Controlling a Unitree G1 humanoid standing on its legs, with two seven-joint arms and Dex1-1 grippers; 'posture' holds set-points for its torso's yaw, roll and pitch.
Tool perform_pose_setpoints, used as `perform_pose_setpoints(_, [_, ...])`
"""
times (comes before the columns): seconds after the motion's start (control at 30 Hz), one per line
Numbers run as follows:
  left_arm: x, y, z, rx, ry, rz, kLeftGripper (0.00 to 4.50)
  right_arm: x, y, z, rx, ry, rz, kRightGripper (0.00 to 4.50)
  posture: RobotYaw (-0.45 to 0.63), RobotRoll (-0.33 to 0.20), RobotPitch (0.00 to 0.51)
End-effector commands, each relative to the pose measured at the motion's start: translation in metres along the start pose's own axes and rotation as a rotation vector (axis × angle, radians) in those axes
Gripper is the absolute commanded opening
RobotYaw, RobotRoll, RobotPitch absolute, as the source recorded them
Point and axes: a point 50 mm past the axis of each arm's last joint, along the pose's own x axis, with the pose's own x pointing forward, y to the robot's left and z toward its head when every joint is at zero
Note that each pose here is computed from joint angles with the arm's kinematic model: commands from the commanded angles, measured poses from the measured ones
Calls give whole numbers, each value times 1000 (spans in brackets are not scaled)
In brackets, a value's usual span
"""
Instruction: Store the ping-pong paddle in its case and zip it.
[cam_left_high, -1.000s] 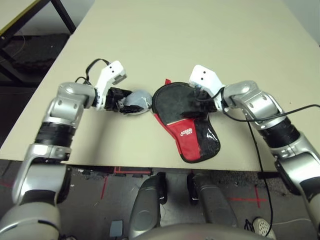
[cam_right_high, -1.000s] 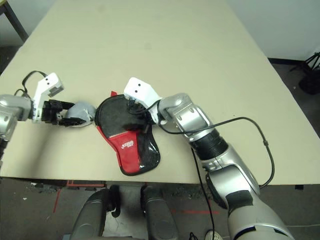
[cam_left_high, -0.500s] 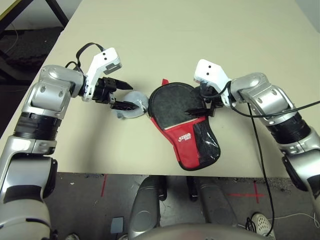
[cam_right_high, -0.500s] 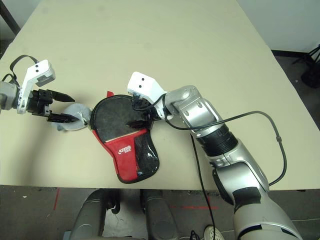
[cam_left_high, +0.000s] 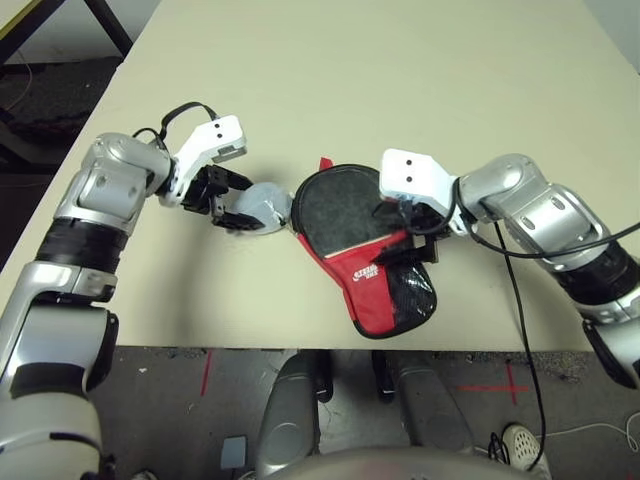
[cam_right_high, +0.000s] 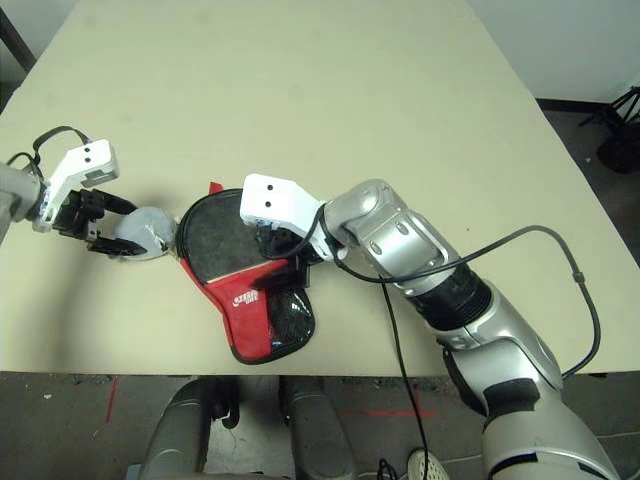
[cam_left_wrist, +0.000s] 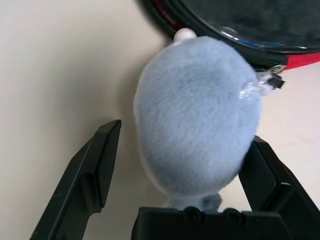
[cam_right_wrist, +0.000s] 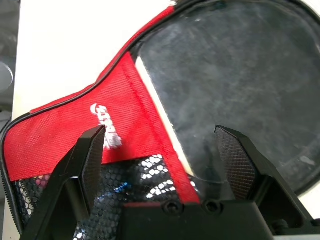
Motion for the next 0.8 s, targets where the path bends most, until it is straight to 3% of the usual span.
perform_pose_setpoints(0.03, [6, -1, -1, -4, 21, -38, 4468, 7, 4, -2, -21, 12, 29, 4500, -113, 0, 263])
perform_pose_setpoints(0.07, [7, -1, 1, -1, 17, -46, 4468, 8, 4, 0, -23, 7, 32, 4500, -114, 0, 264])
perform_pose_setpoints(0.17, [11, -3, 6, 2, -1, -66, 3872, 10, 6, 3, -31, -2, 44, 4500, -117, 0, 264])
perform_pose_setpoints(0.4, [21, -4, 19, -1, -54, -76, 1696, 20, 6, -4, -17, 14, 50, 4500, -114, 0, 266])
perform_pose_setpoints(0.53, [22, -4, 23, -13, -69, -69, 707, 25, 5, -13, -6, 44, 56, 4500, -112, 0, 267])
perform_pose_setpoints(0.6, [22, -3, 24, -23, -78, -64, 443, 27, 5, -16, -2, 60, 58, 4500, -109, 0, 268])
perform_pose_setpoints(0.8, [21, 5, 25, -44, -73, 3, 394, 34, 1, -21, 0, 86, 61, 4500, -102, 0, 270])
